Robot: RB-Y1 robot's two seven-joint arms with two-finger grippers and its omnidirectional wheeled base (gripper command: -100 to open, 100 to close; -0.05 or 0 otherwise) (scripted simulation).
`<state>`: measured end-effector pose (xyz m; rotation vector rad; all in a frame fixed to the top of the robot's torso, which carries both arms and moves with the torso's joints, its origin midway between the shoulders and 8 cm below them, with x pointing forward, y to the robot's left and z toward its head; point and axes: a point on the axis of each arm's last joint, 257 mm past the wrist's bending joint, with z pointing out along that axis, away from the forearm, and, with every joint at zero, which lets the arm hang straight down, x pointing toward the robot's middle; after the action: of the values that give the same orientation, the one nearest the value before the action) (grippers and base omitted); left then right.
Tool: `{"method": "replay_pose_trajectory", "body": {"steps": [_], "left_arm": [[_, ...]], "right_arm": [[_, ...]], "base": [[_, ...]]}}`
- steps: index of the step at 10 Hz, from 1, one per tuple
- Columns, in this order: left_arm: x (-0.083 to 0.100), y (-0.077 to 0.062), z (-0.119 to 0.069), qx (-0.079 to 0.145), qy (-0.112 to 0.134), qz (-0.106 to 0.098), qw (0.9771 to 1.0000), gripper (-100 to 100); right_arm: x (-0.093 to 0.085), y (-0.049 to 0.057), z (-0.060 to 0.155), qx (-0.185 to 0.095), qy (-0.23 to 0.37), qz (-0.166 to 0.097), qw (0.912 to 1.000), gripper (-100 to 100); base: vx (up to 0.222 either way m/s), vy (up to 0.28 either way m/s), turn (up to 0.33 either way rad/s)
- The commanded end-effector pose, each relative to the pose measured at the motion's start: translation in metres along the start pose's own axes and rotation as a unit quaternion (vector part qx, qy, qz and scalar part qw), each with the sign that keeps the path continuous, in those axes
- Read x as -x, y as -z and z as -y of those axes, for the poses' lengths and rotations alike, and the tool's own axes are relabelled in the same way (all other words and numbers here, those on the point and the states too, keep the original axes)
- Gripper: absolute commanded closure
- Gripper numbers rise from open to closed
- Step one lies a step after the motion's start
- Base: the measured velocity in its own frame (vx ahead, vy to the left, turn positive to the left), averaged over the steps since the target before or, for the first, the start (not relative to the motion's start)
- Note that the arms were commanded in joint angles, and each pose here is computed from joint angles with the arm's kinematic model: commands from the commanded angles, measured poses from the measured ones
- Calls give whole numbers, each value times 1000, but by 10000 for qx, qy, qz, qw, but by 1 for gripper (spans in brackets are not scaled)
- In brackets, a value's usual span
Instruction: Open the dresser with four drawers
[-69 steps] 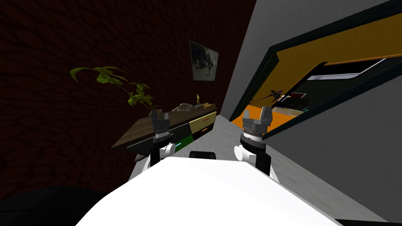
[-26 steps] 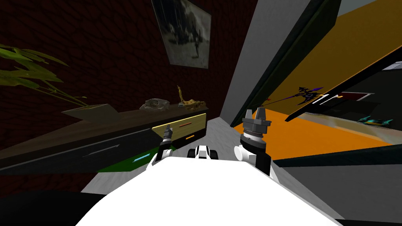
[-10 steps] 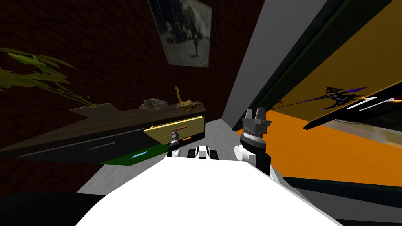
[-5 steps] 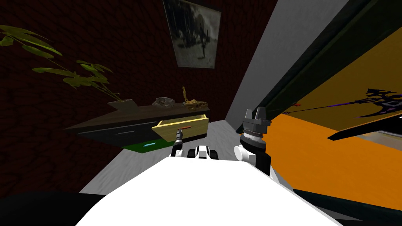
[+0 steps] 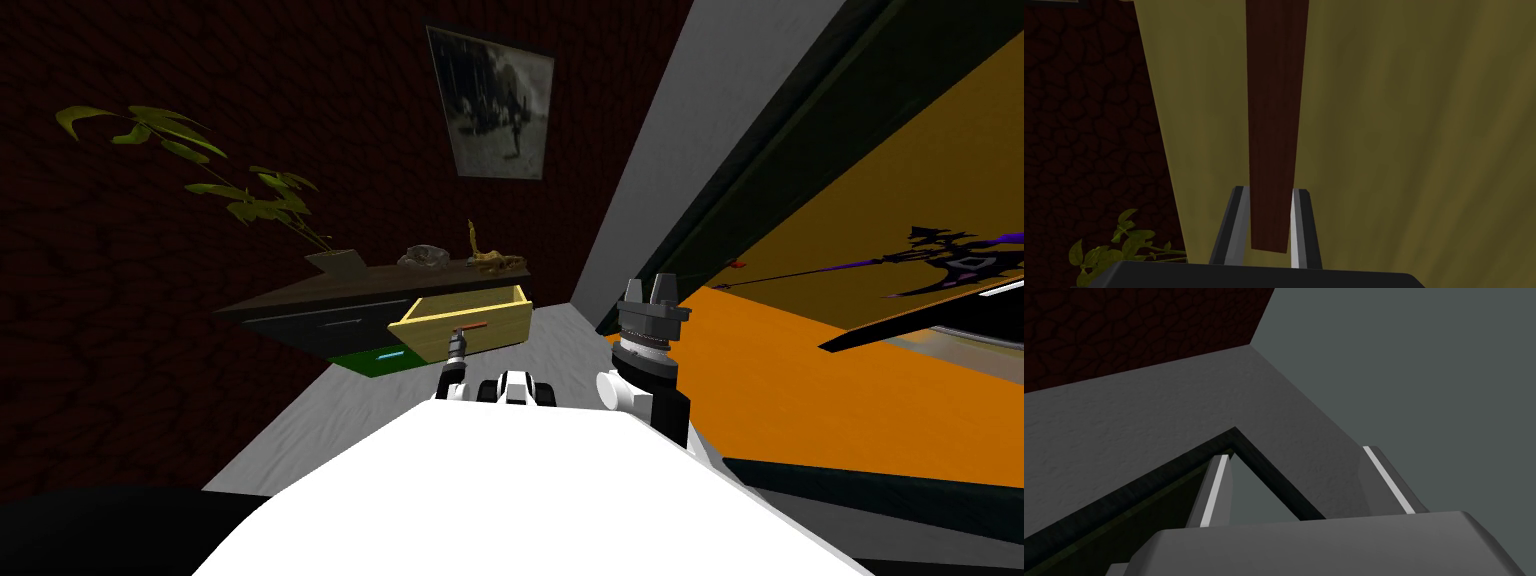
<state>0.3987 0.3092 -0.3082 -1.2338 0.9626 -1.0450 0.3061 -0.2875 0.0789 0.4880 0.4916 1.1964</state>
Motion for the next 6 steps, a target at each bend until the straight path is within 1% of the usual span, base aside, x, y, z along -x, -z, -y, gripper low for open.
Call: {"method": "replay_pose_trajectory", "body": {"steps": [1, 6], "left_arm": [[2, -5, 10, 0, -3, 3, 10000, -100], [5, -15, 37, -3, -12, -3, 10000, -100]], "right_arm": [[0, 0, 0, 0, 1, 0, 10000, 0], [0, 0, 0, 0, 1, 0, 10000, 0]], "base": [[-12, -9, 4], [-1, -11, 4]]}}
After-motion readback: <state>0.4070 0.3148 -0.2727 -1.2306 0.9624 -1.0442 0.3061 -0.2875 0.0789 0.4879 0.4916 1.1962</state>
